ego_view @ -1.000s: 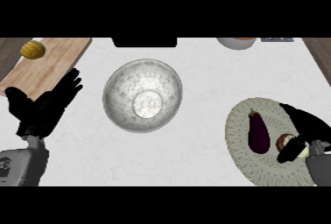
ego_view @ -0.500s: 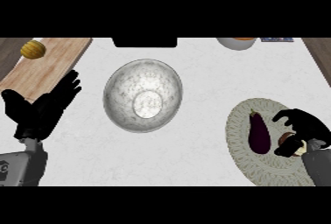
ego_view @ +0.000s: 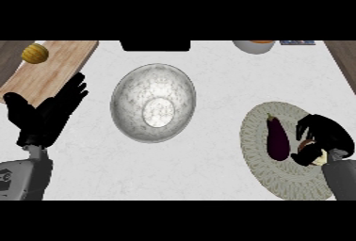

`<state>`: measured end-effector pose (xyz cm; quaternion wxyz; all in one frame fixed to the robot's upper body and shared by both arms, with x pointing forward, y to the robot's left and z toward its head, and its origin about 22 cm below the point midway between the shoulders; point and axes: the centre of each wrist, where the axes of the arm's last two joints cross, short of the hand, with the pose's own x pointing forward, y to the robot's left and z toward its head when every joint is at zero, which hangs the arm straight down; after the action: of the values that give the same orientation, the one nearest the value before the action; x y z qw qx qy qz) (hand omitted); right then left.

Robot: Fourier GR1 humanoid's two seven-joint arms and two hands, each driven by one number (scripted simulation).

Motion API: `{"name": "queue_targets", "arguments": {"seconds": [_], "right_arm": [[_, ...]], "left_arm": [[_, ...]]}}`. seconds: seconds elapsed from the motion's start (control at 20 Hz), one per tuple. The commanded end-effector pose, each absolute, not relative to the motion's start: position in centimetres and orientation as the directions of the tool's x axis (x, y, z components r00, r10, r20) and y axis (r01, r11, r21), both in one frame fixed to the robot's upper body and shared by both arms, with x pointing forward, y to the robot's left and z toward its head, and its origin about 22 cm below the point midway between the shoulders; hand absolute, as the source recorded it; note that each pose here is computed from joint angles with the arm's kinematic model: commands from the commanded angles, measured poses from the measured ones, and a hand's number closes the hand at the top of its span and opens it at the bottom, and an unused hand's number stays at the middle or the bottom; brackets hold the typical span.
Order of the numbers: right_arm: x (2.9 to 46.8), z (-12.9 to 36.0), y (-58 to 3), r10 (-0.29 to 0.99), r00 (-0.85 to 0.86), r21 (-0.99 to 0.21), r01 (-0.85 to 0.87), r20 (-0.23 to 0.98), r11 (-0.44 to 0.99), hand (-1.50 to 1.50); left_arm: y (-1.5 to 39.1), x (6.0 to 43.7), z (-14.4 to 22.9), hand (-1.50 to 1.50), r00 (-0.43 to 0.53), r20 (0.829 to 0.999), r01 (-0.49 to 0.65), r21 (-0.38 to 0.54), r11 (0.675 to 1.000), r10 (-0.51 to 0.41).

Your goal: Pick the cupcake from the placemat and place it in the bowl

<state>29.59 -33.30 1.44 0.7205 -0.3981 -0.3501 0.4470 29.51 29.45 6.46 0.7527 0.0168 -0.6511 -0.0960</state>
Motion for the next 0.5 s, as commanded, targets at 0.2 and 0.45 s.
{"name": "queue_targets", "arguments": {"seconds": [0.2,0.45], "right_arm": [[25.1,2.4,-27.0,0.894,0.401,-0.890,-0.307,0.201,0.338,1.50],[19.7,-0.5,-18.0,0.814,0.528,-0.865,-0.264,0.241,0.427,1.50]], "left_arm": [[31.0,28.2,6.3,0.00,0.137,0.978,0.091,0.148,0.985,-0.159],[31.7,28.6,6.5,0.00,0.160,0.972,0.062,0.162,0.985,-0.170]]}}
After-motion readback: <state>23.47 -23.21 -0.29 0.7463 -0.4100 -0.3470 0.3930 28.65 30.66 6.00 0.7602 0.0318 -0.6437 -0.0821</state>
